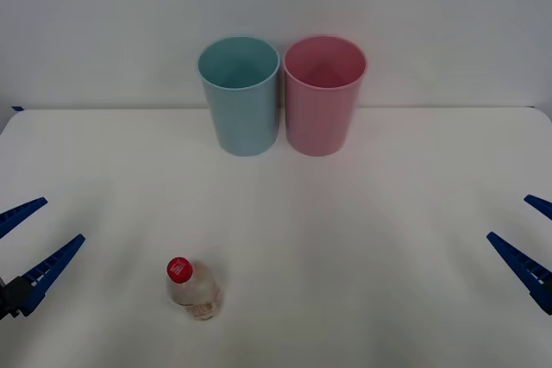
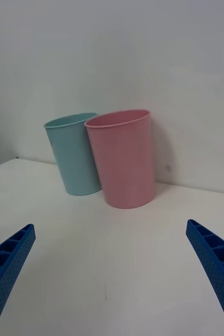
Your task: Grasp the object on the table and drop it into the matching bin: aluminum can to the light blue bin, PET bottle to the pink bin.
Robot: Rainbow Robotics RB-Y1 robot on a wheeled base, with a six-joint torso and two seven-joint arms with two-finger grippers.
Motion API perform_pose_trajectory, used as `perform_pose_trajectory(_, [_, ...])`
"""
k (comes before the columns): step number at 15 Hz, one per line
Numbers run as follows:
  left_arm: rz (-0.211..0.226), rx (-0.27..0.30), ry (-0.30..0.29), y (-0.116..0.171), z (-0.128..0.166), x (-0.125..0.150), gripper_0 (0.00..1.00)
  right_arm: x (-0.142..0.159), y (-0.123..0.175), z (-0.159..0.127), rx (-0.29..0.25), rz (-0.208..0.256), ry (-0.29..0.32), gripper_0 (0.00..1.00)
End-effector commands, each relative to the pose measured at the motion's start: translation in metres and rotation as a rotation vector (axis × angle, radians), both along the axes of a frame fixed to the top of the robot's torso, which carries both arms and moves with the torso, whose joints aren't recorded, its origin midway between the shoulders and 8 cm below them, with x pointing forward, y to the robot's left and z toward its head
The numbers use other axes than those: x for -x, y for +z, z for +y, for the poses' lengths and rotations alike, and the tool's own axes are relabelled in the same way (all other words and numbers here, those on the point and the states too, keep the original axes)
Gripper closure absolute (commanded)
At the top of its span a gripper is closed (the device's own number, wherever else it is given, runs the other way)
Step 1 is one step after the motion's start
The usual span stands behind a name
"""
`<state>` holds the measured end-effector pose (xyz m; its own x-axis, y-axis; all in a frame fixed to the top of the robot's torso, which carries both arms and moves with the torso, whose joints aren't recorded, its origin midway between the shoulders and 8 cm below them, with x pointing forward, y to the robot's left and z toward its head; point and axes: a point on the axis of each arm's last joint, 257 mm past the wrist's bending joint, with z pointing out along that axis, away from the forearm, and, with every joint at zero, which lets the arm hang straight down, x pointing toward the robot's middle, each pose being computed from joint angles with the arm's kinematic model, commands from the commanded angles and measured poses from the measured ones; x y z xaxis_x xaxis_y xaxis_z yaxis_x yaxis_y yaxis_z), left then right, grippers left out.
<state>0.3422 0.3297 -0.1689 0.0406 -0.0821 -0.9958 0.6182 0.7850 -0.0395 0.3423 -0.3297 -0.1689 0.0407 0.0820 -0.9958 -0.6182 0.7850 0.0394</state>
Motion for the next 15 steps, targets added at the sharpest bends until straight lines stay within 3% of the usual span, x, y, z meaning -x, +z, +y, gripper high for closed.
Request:
perform_pose_trajectory(1, [0.000, 0.000, 0.000, 0.000, 0.000, 0.000, 0.00, 0.000, 0.000, 0.000, 0.000, 0.000, 0.000, 0.00])
perform_pose_trajectory(4, [-0.009, 0.024, 0.004, 0.002, 0.001, -0.001, 0.00, 0.000, 0.000, 0.000, 0.000, 0.000, 0.000, 0.00])
perform_pose_trajectory(9, [0.022, -0.027, 0.001, -0.011, 0.013, 0.002, 0.00, 0.000, 0.000, 0.000, 0.000, 0.000, 0.000, 0.00])
perform_pose_trajectory(12, [0.048, -0.133, -0.032, -0.028, 0.021, 0.005, 0.00, 0.000, 0.000, 0.000, 0.000, 0.000, 0.000, 0.00])
perform_pose_trajectory(15, [0.070, -0.185, -0.078, -0.051, 0.021, 0.010, 0.00, 0.000, 0.000, 0.000, 0.000, 0.000, 0.000, 0.00])
